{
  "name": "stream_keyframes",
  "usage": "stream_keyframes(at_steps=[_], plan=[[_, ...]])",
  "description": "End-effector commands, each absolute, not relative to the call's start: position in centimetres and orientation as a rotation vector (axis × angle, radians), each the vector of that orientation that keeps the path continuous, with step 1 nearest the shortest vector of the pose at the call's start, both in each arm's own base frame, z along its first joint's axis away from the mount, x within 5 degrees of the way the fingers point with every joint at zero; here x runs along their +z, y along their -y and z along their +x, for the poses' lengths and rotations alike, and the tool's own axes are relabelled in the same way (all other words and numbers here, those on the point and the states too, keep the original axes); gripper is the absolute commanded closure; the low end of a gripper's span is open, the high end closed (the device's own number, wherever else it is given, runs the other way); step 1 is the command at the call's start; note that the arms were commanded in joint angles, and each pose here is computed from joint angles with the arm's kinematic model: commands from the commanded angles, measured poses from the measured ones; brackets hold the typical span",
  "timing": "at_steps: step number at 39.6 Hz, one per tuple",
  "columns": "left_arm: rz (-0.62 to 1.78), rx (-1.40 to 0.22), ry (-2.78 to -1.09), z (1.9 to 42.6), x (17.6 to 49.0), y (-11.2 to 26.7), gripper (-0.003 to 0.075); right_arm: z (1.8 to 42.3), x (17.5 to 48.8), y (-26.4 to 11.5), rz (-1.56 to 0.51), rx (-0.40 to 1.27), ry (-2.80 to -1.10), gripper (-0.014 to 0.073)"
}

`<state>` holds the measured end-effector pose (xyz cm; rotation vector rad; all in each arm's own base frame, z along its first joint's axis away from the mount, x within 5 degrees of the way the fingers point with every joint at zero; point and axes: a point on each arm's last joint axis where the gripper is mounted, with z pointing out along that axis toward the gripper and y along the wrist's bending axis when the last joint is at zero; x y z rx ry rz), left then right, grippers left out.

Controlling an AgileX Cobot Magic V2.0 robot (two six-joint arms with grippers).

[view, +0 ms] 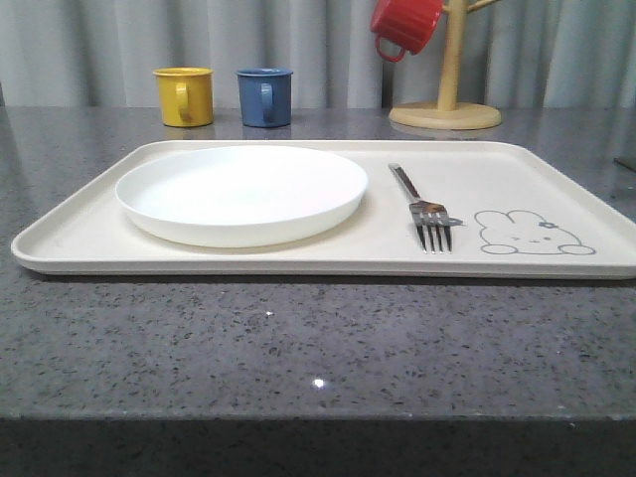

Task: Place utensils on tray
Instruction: 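Move the right gripper back and grasp the steel chopsticks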

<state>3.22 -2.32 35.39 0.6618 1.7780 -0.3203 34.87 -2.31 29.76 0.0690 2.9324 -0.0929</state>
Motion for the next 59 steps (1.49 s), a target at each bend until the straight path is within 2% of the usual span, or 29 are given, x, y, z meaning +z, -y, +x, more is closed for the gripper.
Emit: stream_keyframes(at_steps=[1, 13, 19, 24, 29, 45, 51, 59], plan=[[0.626, -0.347, -1.691, 3.4, 36.8, 2.4, 0.0302, 34.0, 30.5, 2.5, 0.055, -0.097, -2.993, 0.0277], [0.626, -0.347, -1.691, 3.4, 36.8, 2.4, 0.0302, 35.4, 27.8, 2.3, 0.064, -0.044, -3.072, 0.0301], [0.626, -0.347, -1.691, 3.4, 36.8, 2.4, 0.0302, 35.6, 27.3, 2.0, 0.065, 0.01, -3.085, 0.0382], [0.626, -0.347, -1.691, 3.4, 36.8, 2.4, 0.0302, 35.6, 27.3, 2.0, 0.066, 0.017, -3.086, 0.0486], [0.626, -0.347, -1.691, 3.4, 36.8, 2.4, 0.0302, 35.5, 27.5, 1.9, 0.066, 0.019, -3.086, 0.0522], [0.626, -0.347, -1.691, 3.4, 36.8, 2.4, 0.0302, 32.4, 33.5, -0.3, -0.011, 0.067, -2.91, 0.0522], [0.626, -0.347, -1.691, 3.4, 36.8, 2.4, 0.0302, 31.4, 34.8, -3.4, -0.114, 0.191, -2.864, 0.0522], [0.626, -0.347, -1.691, 3.4, 36.8, 2.4, 0.0302, 31.5, 34.7, -8.3, -0.221, 0.389, -2.81, 0.0522]])
